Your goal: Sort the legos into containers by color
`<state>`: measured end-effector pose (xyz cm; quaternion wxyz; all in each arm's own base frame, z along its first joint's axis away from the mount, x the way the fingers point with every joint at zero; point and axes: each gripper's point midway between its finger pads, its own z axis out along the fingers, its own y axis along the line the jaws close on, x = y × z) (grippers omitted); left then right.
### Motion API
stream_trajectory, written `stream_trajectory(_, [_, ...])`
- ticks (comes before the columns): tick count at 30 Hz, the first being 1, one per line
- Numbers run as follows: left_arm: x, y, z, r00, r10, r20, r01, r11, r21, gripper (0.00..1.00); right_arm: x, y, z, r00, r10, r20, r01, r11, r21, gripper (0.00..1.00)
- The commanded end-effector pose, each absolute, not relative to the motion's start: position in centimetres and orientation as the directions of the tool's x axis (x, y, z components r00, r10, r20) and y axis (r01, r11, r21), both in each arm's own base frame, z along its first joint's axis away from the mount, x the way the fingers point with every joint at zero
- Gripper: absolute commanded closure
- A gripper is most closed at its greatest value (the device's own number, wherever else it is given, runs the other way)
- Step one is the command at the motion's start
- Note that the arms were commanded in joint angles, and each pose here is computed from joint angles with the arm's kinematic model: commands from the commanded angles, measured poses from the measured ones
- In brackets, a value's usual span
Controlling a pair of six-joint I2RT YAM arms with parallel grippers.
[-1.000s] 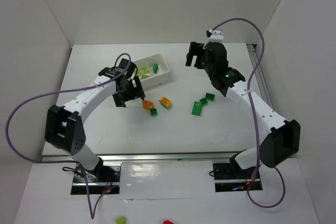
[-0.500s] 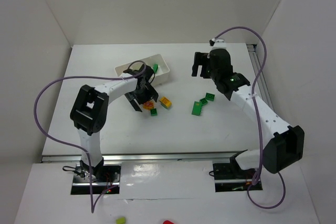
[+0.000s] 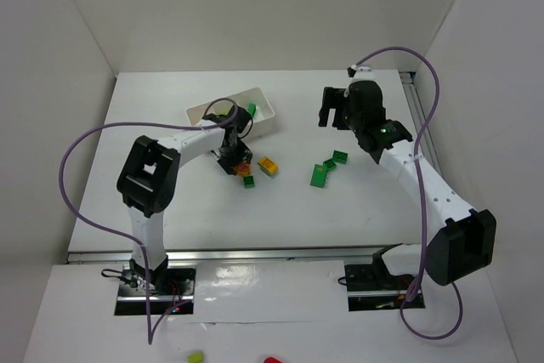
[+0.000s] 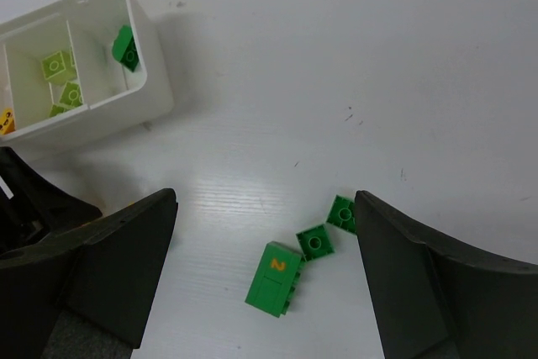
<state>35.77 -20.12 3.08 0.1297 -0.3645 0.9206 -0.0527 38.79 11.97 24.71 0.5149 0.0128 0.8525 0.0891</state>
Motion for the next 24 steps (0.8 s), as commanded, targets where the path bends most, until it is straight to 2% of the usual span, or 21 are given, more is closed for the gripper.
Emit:
stream_trajectory(1, [36.6,-20.3,3.3,-0.709,-0.659,-0.251,-0.630,0.752,-0.192,0.53,38.4,11.6,25.7,-0.451,0.108,-0.886,-0.083,0.983,0.162,0.07])
stream_trajectory(2, [36.8,-20.2,4.2,-0.710,-0.650,-0.270,-0.620,0.759,-0.198,0.64,38.4,11.6,25.7,-0.451,0.108,-0.886,-0.083,0.983,0.162,0.07])
stream_trajectory(5, [36.8,-20.2,6.7,-0.720,-0.613,-0.326,-0.578,0.789,-0.209,0.78,38.5,11.5,26.1,-0.441,0.111,-0.890,-0.076,0.984,0.161,0.07])
stream_trajectory(11, [38.8,-18.5,15.1,-0.680,-0.548,-0.487,-0.463,0.836,-0.294,0.78,38.5,11.9,25.9,-0.455,0.108,-0.884,-0.091,0.982,0.166,0.07])
stream_trajectory(16, [40.9,-14.8,20.4,-0.631,-0.495,-0.597,-0.420,0.865,-0.274,0.78,38.0,13.4,23.5,-0.513,0.079,-0.854,-0.120,0.979,0.163,0.07])
stream_trajectory(21, [43.0,-10.9,20.7,-0.645,-0.455,-0.614,-0.434,0.879,-0.195,0.78,38.0,15.1,22.5,-0.537,0.083,-0.839,-0.135,0.974,0.183,0.07])
stream_trajectory(24, [44.5,-9.7,19.5,-0.667,-0.468,-0.580,-0.446,0.874,-0.193,0.77,38.1,16.8,21.9,-0.554,0.058,-0.831,-0.166,0.970,0.178,0.07])
